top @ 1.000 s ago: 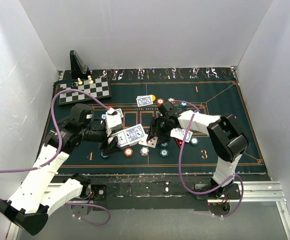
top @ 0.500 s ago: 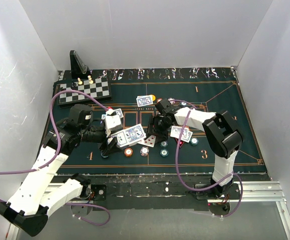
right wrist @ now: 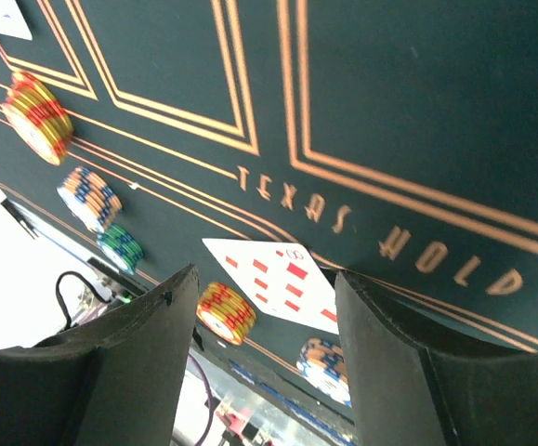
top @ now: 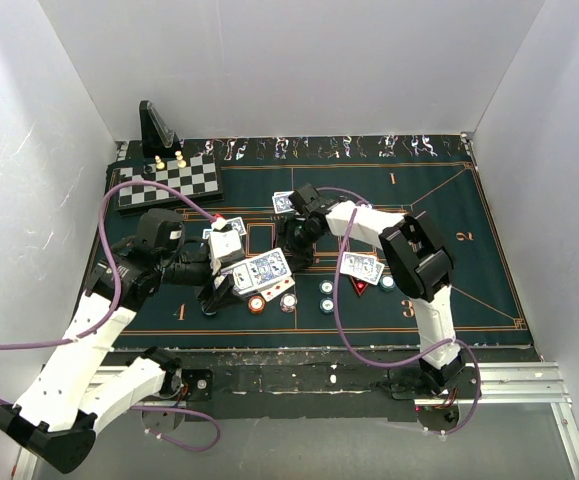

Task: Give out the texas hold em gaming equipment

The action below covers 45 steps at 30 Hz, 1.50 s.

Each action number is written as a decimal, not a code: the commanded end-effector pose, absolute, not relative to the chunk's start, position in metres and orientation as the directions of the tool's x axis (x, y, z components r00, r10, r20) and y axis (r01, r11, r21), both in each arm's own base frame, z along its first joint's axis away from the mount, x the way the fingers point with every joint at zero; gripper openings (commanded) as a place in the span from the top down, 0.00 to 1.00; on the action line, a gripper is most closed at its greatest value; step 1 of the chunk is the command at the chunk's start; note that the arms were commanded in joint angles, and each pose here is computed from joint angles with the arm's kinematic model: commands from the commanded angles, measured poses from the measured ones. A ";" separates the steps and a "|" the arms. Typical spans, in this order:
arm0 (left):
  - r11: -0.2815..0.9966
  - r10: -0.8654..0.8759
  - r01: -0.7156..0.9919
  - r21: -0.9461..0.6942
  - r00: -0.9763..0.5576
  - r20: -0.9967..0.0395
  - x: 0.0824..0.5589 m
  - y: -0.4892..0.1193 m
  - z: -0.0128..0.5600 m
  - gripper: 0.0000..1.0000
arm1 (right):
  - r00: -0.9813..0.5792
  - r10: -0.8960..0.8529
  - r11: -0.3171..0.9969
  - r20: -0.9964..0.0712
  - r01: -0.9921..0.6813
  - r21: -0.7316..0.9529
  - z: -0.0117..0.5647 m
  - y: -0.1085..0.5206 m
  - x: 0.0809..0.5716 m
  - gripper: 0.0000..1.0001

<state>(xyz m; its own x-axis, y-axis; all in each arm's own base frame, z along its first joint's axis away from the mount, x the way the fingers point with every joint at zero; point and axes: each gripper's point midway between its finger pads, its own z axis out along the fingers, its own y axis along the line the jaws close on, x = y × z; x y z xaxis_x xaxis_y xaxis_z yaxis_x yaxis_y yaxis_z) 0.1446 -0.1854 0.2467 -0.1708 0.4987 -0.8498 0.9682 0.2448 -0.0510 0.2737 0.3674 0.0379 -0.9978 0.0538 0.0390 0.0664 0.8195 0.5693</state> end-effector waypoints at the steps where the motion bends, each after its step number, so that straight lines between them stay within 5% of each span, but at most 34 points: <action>1: 0.237 0.474 0.971 -0.005 -0.121 -0.872 0.143 -0.185 0.262 1.00 | -0.985 0.081 0.820 -0.152 -0.021 0.572 0.041 0.383 0.322 0.33; 8: 0.235 0.473 0.972 -0.004 -0.118 -0.873 0.141 -0.184 0.262 1.00 | -0.975 0.081 0.829 -0.207 -0.049 0.558 0.067 0.357 0.299 0.32; 26: 0.234 0.475 0.972 0.004 -0.111 -0.873 0.143 -0.185 0.266 1.00 | -0.999 0.032 0.813 -0.024 0.012 0.583 0.028 0.370 0.235 0.34; 45: 0.236 0.479 0.972 0.009 -0.108 -0.871 0.144 -0.184 0.264 1.00 | -0.979 0.097 0.798 -0.181 -0.032 0.602 0.085 0.365 0.317 0.33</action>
